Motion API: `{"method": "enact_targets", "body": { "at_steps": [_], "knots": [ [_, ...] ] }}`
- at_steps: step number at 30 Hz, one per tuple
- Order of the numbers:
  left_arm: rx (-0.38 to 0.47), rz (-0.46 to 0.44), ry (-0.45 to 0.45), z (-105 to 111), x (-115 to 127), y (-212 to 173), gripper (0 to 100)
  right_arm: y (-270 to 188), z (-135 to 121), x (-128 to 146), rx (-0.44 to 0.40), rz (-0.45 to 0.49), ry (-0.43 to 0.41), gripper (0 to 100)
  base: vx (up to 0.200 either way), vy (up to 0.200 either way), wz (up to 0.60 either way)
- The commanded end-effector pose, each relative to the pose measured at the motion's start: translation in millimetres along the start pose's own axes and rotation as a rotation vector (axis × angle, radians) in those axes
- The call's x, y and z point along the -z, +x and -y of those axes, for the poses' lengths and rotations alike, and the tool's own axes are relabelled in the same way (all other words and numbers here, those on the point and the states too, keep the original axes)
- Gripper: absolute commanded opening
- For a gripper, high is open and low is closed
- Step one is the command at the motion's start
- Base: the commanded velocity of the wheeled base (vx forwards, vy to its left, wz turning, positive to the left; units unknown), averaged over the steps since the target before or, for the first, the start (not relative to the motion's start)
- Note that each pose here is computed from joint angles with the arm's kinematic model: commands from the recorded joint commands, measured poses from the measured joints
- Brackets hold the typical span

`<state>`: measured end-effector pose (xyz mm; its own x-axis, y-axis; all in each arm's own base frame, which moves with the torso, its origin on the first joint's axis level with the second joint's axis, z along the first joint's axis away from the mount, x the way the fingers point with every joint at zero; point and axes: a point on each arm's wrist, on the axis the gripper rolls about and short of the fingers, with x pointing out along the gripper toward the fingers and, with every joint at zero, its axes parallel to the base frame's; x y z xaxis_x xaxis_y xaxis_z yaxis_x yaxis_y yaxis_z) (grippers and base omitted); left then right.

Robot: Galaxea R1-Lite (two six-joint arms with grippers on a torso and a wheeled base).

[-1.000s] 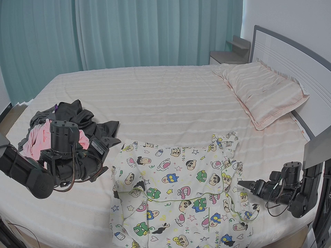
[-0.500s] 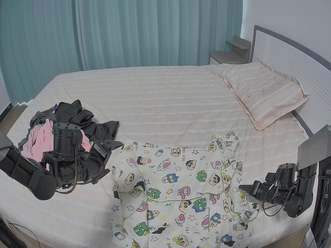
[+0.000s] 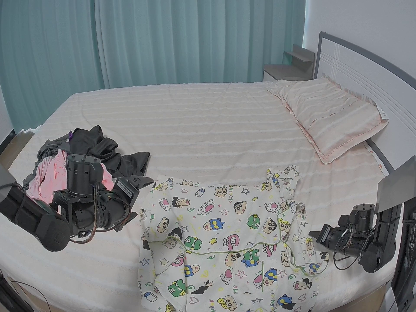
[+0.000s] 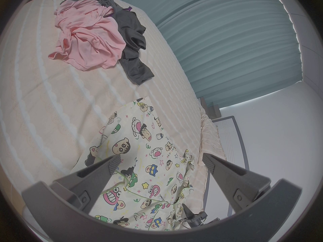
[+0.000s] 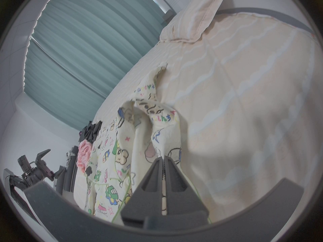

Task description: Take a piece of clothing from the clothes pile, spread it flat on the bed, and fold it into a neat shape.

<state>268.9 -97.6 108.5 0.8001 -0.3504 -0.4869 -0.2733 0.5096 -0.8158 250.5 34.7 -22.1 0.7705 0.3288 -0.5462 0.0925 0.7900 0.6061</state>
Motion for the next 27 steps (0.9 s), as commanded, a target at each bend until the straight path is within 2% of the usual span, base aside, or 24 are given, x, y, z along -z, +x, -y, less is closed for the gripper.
{"method": "enact_targets", "body": {
  "at_steps": [1, 14, 18, 27],
  "knots": [
    [0.003, 0.002, 0.000, 0.6, -0.2, -0.6, 100, -8.0, -3.3, -12.5, 0.008, 0.085, -0.013, 0, 0.000, 0.000, 0.00],
    [-0.002, 0.021, 0.002, 1.0, -0.8, -0.5, 100, -20.1, 26.5, -42.3, 0.108, 0.212, -0.036, 0, 0.000, 0.000, 0.00],
    [-0.001, 0.022, 0.002, 1.3, -0.9, -0.9, 100, -21.5, 34.1, -44.4, 0.182, 0.238, -0.085, 0, 0.000, 0.000, 0.00],
    [-0.001, 0.022, 0.002, 1.3, -0.9, -0.9, 100, -17.9, 45.5, -42.1, 0.259, 0.229, -0.110, 0, 0.000, 0.000, 0.00]
  ]
}}
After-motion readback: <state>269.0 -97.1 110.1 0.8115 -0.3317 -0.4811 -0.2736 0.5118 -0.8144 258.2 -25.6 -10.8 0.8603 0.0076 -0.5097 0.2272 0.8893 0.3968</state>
